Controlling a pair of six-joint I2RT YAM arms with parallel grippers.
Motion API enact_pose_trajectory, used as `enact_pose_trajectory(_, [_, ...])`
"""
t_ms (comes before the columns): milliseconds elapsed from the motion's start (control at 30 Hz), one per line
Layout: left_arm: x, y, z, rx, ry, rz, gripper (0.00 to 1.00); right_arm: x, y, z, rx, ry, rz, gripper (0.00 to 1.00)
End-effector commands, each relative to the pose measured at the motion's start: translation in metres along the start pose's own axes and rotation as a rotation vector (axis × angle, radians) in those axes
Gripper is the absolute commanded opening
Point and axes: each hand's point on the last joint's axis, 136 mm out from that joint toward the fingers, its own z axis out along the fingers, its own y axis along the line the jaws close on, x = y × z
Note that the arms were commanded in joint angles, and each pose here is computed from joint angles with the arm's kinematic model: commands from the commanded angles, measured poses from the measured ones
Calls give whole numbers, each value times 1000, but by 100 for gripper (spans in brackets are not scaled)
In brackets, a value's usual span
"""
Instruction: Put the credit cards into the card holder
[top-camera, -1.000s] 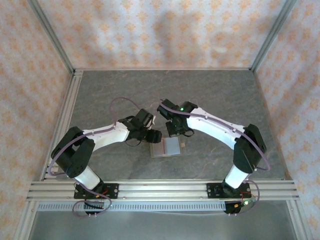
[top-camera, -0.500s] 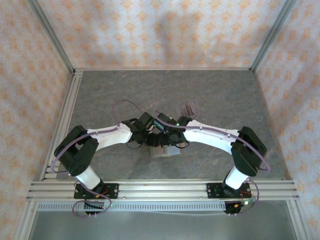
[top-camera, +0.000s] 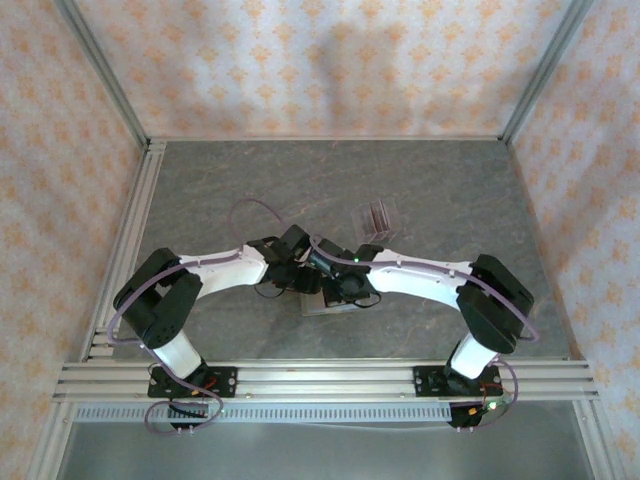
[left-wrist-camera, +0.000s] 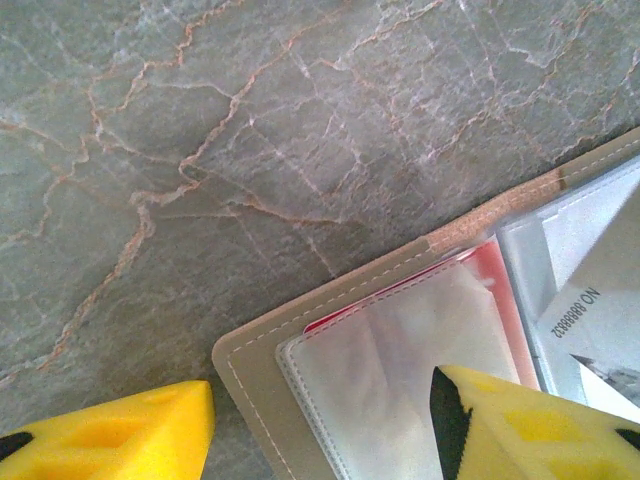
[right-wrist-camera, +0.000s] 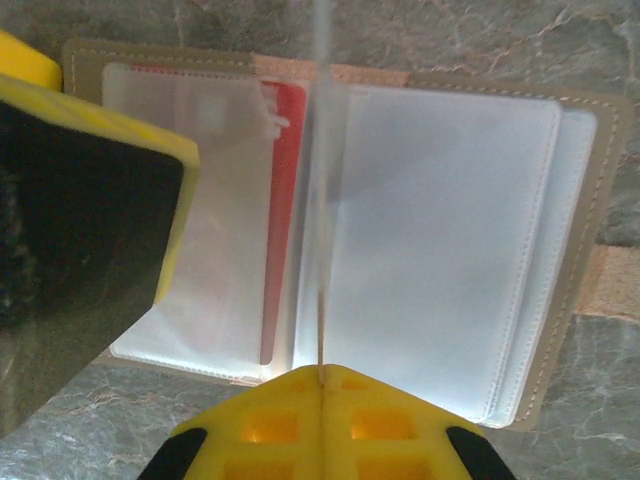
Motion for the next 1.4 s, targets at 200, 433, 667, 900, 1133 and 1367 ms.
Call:
enact_pose_trajectory(200, [0, 3, 7, -38, 10, -4, 61, 3, -2, -17, -12, -22, 13, 0])
enact_pose_trajectory(433, [1, 4, 8, -35, 9, -6, 60, 10, -3, -23, -25, 4, 10, 0])
enact_pose_trajectory(667, [1, 3, 5, -34, 3, 2, 60, 22, -1, -18, -38, 60, 8, 0])
enact_pose_trajectory(900, [1, 3, 4, -30, 4, 11, 60, 27, 0, -17, -31, 108, -16, 0])
enact_pose_trajectory(1133, [1, 2, 2, -30, 3, 16, 60, 34, 3, -12, -30, 170, -39, 0])
enact_pose_trajectory(1367, [0, 2, 0, -29, -1, 18, 60, 31, 2, -17, 2, 182, -66, 0])
